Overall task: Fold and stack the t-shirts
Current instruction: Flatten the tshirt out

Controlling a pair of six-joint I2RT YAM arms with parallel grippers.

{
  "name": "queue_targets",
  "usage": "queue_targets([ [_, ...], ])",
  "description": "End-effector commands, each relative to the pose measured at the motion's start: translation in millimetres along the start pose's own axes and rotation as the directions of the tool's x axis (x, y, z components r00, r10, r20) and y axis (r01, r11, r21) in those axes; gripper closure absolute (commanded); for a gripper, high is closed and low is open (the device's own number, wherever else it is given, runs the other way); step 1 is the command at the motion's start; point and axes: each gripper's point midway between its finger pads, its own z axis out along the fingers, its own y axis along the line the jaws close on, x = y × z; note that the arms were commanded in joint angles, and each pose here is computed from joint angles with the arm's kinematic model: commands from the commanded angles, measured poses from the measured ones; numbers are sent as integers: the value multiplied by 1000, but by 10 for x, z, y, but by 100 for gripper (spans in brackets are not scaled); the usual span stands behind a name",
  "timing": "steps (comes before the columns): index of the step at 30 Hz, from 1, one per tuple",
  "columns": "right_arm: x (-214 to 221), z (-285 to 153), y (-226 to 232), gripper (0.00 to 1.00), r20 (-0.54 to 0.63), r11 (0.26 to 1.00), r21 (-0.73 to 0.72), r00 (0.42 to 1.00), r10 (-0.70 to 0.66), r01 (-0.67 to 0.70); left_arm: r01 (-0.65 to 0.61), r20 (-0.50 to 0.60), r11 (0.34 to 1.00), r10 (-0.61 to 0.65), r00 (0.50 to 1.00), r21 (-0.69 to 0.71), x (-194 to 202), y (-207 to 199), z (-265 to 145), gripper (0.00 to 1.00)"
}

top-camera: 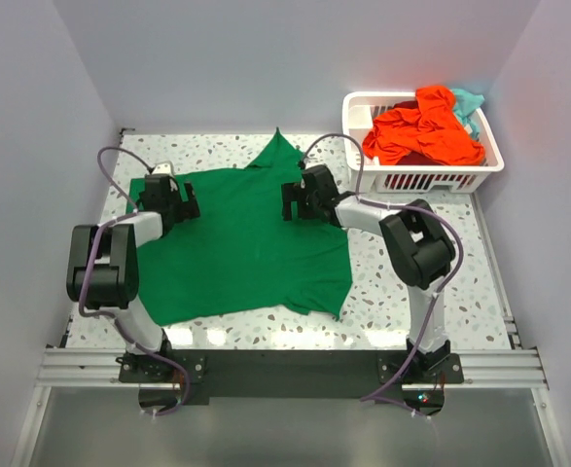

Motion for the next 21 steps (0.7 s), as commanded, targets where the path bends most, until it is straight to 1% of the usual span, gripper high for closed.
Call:
queue_targets([
  [1, -34, 89, -60, 1, -12, 998, 57, 1000, 21, -21, 25, 28, 999, -26, 999, 43, -220, -99, 79, 0],
  [2, -49, 98, -85, 1, -25, 997, 80, 999, 22, -20, 24, 11, 999, -25, 1000, 49, -172, -110, 126, 0],
  [3, 24, 162, -146, 1, -50, 994, 107, 999, 23, -17, 24, 14, 998, -25, 1000, 56, -205, -129, 150, 0],
  [5, -10, 190, -225, 2, -66, 988, 154, 998, 23, -13, 27, -6, 997, -26, 1000, 72, -160, -163, 220, 0],
  [7, 12, 252, -294, 1, -85, 984, 173, 995, 45, -30, 28, -2, 996, -28, 1000, 81, -235, -197, 263, 0],
  [9, -58, 276, -314, 1, -79, 983, 175, 995, 65, -51, 28, -5, 994, -28, 1000, 106, -268, -265, 321, 0],
  [13, -172, 335, -515, 1, -70, 975, 198, 990, 120, -104, 20, -7, 993, -19, 1000, 120, -349, -327, 433, 0],
  [14, -198, 341, -533, 1, -66, 974, 197, 990, 129, -113, 19, 9, 992, -21, 1000, 126, -443, -352, 457, 0],
  [16, -293, 336, -596, 1, -53, 972, 198, 989, 142, -128, 14, -17, 992, -12, 1000, 127, -408, -364, 549, 0],
  [17, -305, 342, -612, 1, -54, 971, 201, 988, 142, -129, 11, -4, 991, -10, 1000, 135, -512, -395, 576, 0],
  [19, -403, 331, -627, 1, -38, 971, 198, 989, 142, -132, 5, -12, 990, -3, 1000, 143, -517, -429, 634, 0],
  [21, -472, 319, -588, 1, -28, 977, 181, 992, 123, -116, -4, 6, 988, 3, 1000, 153, -626, -482, 642, 0],
])
